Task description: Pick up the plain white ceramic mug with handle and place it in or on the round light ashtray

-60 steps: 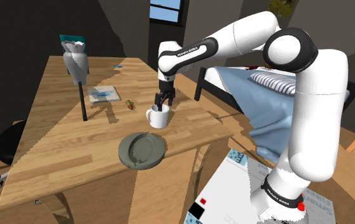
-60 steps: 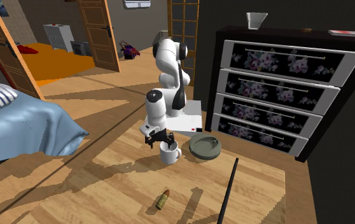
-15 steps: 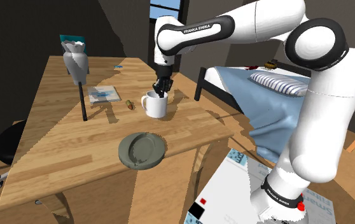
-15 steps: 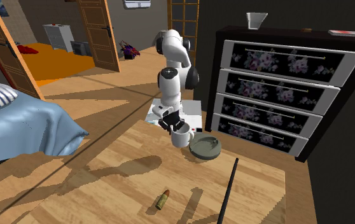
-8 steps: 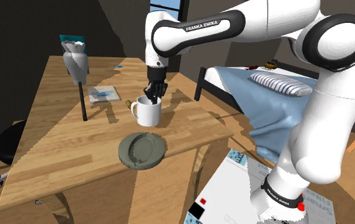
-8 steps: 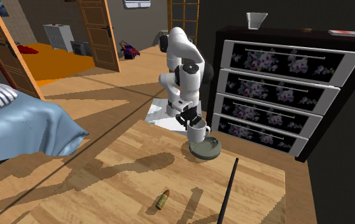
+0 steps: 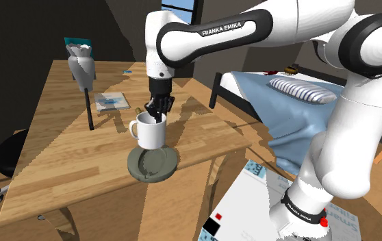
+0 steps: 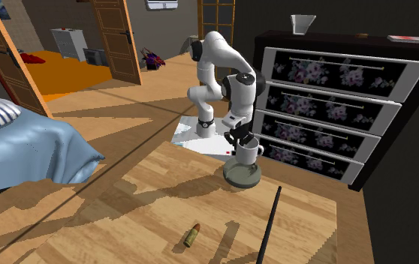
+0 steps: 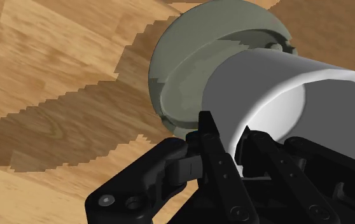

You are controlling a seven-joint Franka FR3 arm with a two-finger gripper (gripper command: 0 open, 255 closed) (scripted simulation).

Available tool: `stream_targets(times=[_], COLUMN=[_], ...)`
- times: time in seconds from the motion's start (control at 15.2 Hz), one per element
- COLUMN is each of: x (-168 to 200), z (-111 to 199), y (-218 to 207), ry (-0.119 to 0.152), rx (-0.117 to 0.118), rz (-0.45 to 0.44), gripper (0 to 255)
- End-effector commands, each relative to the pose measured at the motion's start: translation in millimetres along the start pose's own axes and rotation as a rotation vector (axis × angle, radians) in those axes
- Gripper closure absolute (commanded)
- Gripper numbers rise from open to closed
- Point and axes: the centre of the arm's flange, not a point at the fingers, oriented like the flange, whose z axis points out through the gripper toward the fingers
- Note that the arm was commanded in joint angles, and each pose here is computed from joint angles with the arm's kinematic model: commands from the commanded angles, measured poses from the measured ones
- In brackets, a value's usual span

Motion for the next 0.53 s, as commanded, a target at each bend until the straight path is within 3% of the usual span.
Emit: stream_targets(times=[0.0,0.46], x=[0,3], z=[11,48], y=[-1,-1], ry=[0.001,0.001], rx=[0.000,0.000], rz=[0.001,0.001], gripper=[255,255])
